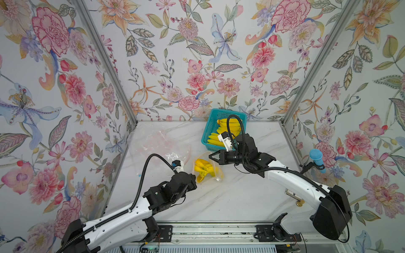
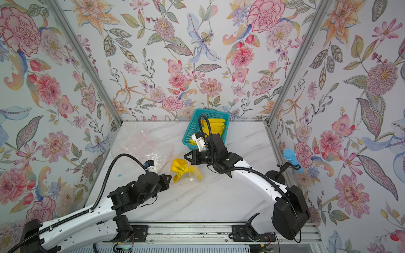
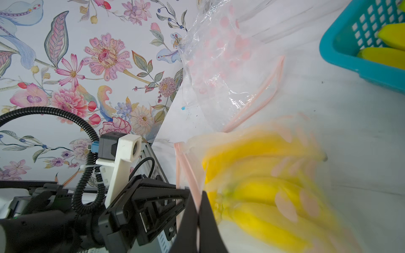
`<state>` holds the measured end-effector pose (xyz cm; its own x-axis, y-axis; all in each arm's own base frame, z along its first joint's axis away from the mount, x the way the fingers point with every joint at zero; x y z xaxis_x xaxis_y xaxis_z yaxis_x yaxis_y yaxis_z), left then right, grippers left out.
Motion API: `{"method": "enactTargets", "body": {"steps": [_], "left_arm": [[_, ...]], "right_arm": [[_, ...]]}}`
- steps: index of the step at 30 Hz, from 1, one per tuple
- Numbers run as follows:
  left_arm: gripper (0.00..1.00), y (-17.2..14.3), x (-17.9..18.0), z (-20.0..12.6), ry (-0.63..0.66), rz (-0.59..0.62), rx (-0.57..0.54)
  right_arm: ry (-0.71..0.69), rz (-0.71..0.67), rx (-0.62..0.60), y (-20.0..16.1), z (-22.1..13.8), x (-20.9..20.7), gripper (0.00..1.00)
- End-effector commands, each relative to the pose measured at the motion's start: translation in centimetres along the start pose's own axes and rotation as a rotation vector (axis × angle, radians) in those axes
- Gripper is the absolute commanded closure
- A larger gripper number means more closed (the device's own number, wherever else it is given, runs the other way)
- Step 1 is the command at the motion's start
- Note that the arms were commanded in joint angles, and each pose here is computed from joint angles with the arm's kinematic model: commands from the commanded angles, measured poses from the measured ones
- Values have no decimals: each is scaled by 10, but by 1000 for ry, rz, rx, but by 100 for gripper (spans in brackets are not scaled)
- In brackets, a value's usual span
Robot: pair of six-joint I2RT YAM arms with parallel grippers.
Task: Open the zip-top bag and take out the banana
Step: Open the zipper of the food storage bag at the center of the board.
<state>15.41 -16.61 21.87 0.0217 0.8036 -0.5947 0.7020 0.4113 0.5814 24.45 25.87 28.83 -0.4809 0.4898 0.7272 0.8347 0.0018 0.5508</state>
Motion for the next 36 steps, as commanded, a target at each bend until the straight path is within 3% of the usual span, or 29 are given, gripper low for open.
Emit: {"method": "enactTargets", "body": {"steps": [1,12,22,23,29,33,36], "left_arm": [[100,13,-2,-8,-5,-5,-62],[100,56,-43,-41,-32,150,-138],[100,44,-54,-1,-67,210,-19],[100,40,-54,5,-71,218,0],[100,33,-62,25,-108,225,44],[100,34,-65,26,-122,226,44],[100,34,-66,25,-131,225,42]], "right_arm": [[39,-7,-14,5,-1,12,100],[74,3,-12,6,-9,16,100],[-20,81,38,-26,-16,-25,100],[-36,73,44,-29,-19,-26,99],[-132,30,-12,-26,-50,-30,67],[-180,-29,-20,-23,-68,-17,62],[-129,-28,17,-23,-72,-4,62]]}}
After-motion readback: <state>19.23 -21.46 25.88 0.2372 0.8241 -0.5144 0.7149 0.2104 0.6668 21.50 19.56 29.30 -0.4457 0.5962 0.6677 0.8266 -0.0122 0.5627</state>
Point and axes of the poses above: each gripper's point midway between its finger pads, its own z axis out along the fingers, its own x axis along the line the jaws close on, y = z × x, the point moved 9 cm from there along -z, back along the fingers, and after that the axes turned 2 degrees about z, right-handed, at the moved point
